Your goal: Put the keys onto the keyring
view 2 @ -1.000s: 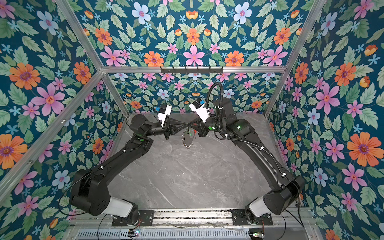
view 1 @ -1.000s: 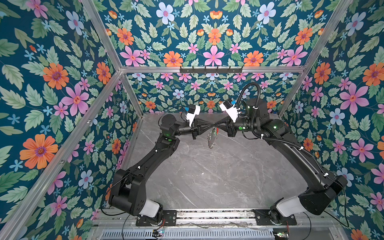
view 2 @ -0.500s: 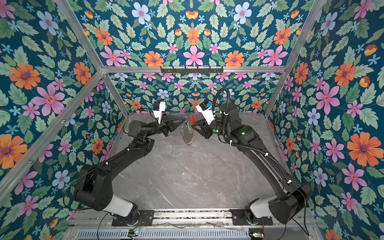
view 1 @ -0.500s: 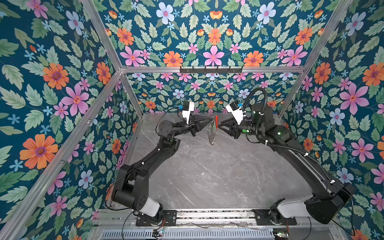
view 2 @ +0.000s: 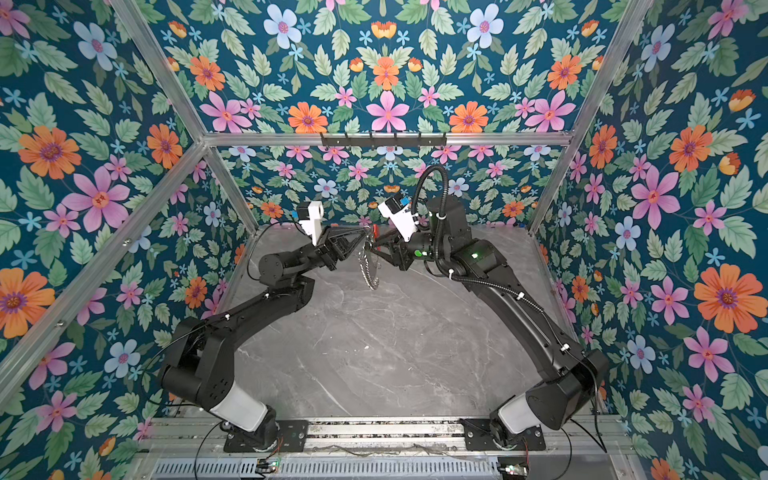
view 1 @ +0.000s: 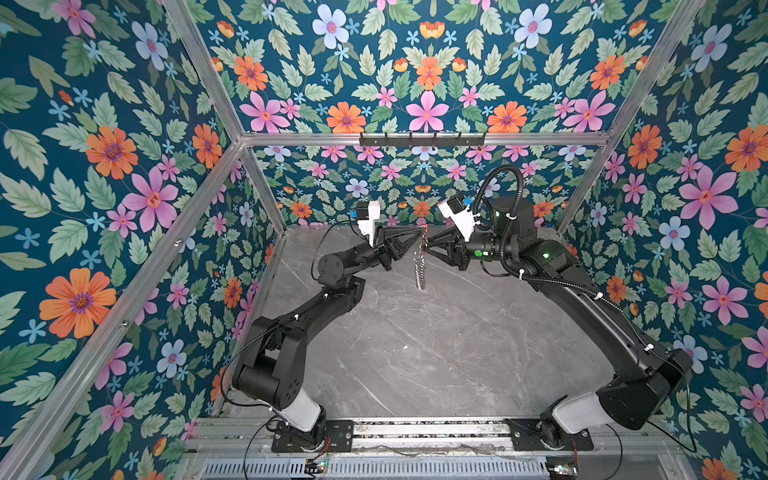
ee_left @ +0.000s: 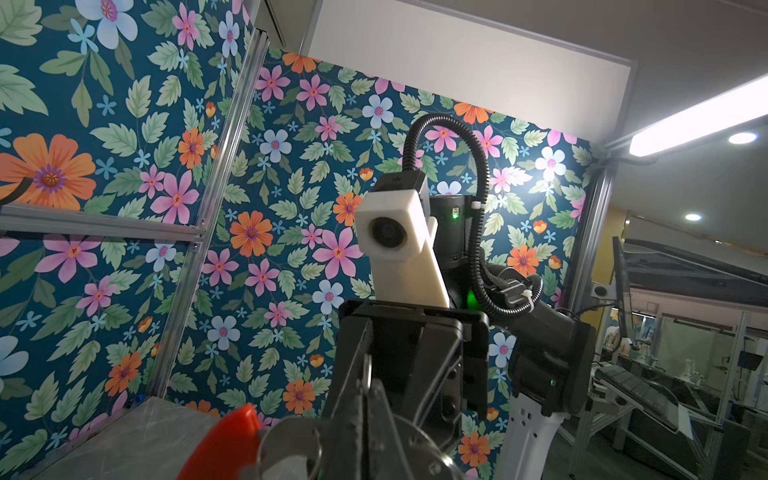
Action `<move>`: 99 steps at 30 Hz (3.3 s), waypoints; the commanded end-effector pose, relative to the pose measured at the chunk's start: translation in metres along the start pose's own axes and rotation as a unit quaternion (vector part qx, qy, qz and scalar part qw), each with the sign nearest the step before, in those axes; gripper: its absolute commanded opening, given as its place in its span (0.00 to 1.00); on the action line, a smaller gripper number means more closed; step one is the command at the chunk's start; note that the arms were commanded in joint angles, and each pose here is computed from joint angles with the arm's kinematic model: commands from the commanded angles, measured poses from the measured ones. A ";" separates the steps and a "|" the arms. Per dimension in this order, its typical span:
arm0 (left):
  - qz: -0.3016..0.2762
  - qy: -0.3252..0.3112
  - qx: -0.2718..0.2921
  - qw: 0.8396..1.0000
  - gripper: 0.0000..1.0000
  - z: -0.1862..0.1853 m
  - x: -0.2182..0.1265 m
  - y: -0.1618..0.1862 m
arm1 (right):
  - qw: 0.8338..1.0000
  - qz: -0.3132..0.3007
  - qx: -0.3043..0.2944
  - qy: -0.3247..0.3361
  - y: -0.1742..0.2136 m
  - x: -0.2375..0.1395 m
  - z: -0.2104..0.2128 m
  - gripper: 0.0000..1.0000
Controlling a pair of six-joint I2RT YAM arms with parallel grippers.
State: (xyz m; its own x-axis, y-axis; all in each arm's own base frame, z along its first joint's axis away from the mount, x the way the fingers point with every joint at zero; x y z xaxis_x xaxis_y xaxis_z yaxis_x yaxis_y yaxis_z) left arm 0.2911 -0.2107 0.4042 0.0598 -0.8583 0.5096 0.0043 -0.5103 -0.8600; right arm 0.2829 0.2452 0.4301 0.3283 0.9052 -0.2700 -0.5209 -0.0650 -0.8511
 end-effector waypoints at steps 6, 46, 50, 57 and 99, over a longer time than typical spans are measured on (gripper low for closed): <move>-0.054 0.005 0.019 0.998 0.00 -0.005 0.001 -0.010 | 1.000 -0.001 -0.006 -0.023 -0.004 0.011 0.009 0.14; -0.032 0.017 0.019 0.999 0.00 -0.010 0.002 0.000 | 0.997 0.021 -0.043 0.061 -0.012 -0.008 0.012 0.00; -0.031 0.016 0.018 0.999 0.00 -0.008 0.002 0.001 | 0.997 0.018 -0.045 0.058 -0.014 -0.008 0.014 0.00; -0.028 0.014 0.014 0.999 0.00 -0.007 0.003 0.004 | 0.997 0.019 -0.045 0.062 -0.011 -0.010 0.014 0.00; -0.013 0.009 0.029 0.999 0.00 -0.007 0.007 0.001 | 0.995 0.004 -0.038 0.095 -0.007 -0.029 0.008 0.00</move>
State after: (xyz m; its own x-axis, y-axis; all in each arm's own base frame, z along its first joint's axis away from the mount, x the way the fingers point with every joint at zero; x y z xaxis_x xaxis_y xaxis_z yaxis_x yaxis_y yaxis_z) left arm 0.2891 -0.2215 0.3973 0.0589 -0.8611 0.5050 0.0106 -0.5053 -0.8629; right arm 0.2712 0.2257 0.4438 0.4524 0.8130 -0.3666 -0.4844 -0.1211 -0.8664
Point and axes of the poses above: each gripper's point midway between its finger pads, its own x axis out along the fingers, its own z axis along the line the jaws close on, y = z × x, the point moved 8 cm from there along -x, back along the fingers, and after that the axes turned 15 degrees about x, right-handed, at the moved point
